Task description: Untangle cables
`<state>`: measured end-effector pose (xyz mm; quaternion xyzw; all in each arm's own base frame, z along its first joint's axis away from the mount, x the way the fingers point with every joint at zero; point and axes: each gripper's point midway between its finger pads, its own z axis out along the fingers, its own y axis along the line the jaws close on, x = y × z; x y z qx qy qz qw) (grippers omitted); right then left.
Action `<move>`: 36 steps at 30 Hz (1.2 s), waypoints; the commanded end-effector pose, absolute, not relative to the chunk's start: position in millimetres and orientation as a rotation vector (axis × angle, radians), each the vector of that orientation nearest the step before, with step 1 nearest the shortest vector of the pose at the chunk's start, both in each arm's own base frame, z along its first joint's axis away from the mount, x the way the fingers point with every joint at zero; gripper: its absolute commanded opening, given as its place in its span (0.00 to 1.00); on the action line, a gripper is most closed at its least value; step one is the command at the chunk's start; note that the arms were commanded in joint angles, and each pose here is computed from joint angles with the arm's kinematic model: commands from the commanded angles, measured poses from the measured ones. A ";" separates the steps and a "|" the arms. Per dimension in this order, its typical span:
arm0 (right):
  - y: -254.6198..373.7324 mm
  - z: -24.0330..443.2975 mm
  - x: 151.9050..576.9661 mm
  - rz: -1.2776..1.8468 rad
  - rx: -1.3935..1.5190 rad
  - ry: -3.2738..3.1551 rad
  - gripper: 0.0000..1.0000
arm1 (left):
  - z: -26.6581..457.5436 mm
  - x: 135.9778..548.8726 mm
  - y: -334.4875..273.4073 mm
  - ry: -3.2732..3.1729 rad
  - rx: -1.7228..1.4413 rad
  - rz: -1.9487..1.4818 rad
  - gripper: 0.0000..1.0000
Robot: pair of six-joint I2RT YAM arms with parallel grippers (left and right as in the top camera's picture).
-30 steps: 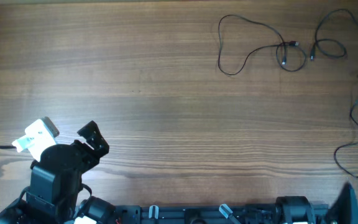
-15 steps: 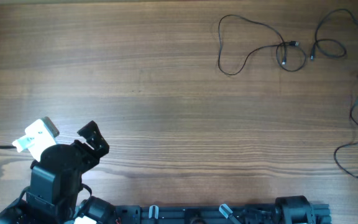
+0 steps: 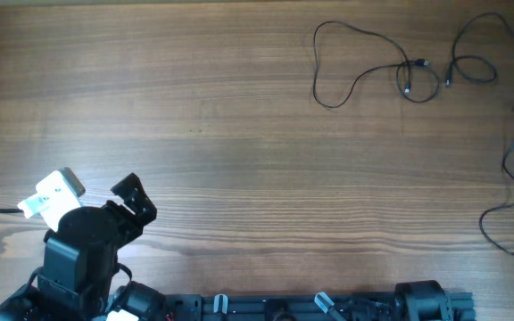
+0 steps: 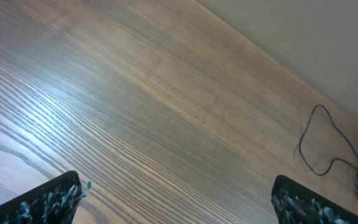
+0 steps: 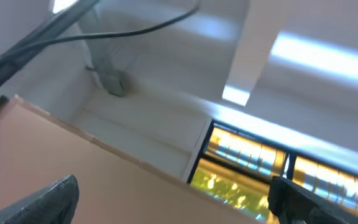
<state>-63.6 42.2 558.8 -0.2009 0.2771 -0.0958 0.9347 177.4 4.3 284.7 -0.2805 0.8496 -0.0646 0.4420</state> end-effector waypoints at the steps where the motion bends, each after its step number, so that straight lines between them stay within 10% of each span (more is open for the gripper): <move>1: 62.7 541.9 -52.2 -0.433 -0.615 0.490 1.00 | 284.1 177.5 4.6 2.105 -0.710 -0.165 1.00; 18: 80.7 410.2 120.3 -0.470 -0.844 0.796 1.00 | 284.1 177.5 4.7 2.105 -0.710 -0.165 1.00; 36: 34.8 331.1 192.0 0.358 0.022 1.340 1.00 | 284.2 177.5 4.7 2.104 -0.710 -0.165 1.00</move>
